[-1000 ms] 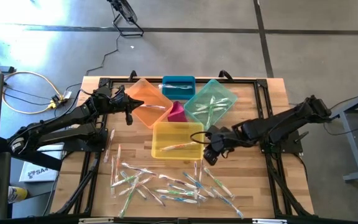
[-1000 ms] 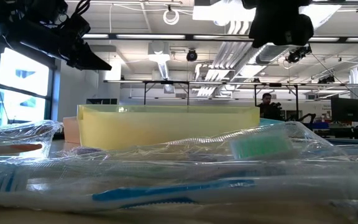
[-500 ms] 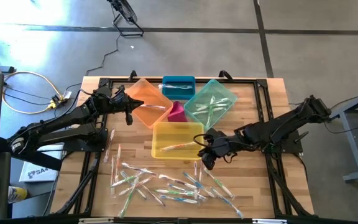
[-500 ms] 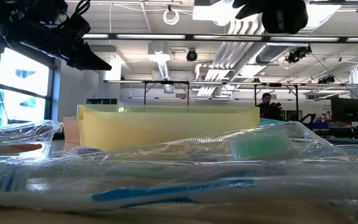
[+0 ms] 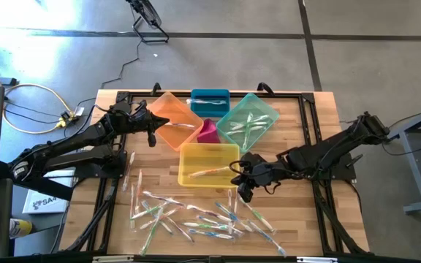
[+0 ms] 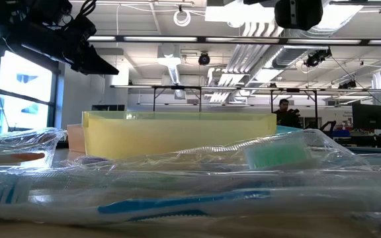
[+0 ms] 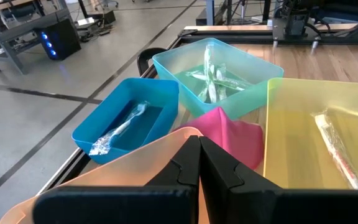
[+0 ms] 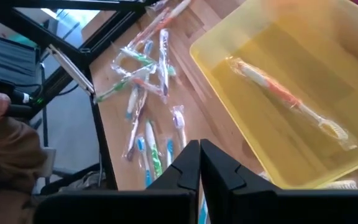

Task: Pick & Place Toothbrushes
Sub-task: Put the green toothbrush into the green bin

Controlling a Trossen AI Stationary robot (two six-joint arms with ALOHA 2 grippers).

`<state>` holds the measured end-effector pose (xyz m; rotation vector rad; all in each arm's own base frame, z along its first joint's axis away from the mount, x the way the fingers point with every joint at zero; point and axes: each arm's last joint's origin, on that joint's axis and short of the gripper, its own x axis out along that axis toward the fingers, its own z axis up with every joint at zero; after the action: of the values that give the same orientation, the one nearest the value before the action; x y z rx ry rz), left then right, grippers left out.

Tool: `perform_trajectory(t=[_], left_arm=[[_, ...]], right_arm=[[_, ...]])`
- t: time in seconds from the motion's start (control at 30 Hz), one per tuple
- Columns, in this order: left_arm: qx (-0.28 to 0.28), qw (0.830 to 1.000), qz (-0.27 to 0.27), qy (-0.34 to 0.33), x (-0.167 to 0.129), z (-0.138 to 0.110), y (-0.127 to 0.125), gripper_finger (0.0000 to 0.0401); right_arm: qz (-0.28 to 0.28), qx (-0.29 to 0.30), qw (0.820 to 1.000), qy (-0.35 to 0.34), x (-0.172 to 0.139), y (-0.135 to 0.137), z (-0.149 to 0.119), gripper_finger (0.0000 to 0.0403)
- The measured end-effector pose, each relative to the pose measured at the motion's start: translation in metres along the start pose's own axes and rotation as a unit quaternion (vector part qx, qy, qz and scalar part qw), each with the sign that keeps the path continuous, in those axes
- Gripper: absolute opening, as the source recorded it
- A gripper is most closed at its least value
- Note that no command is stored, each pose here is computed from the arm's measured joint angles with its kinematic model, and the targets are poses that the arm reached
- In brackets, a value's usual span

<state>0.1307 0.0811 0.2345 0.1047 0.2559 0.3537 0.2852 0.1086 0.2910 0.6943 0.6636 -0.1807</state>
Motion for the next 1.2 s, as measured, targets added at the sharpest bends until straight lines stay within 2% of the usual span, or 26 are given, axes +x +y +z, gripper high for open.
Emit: perform_trajectory(t=[0.2, 0.47, 0.67, 1.0, 1.2], left_arm=[[0.000, 1.000, 0.000, 0.000, 0.000, 0.000, 0.000, 0.0000], [0.000, 1.000, 0.000, 0.000, 0.000, 0.000, 0.000, 0.0000], [0.000, 1.000, 0.000, 0.000, 0.000, 0.000, 0.000, 0.0000], [0.000, 1.000, 0.000, 0.000, 0.000, 0.000, 0.000, 0.0000], [0.001, 1.000, 0.000, 0.000, 0.000, 0.000, 0.000, 0.0000]], right_arm=[[-0.013, 0.004, 1.000, 0.018, 0.010, -0.001, -0.005, 0.0003], [-0.101, 0.018, 0.987, 0.123, 0.026, 0.007, -0.009, 0.0003], [-0.113, 0.039, 0.979, 0.164, 0.039, 0.006, -0.016, 0.0003], [-0.152, 0.065, 0.959, 0.231, 0.068, -0.003, -0.035, 0.0003], [-0.213, 0.077, 0.929, 0.292, 0.075, -0.016, -0.048, 0.0018]])
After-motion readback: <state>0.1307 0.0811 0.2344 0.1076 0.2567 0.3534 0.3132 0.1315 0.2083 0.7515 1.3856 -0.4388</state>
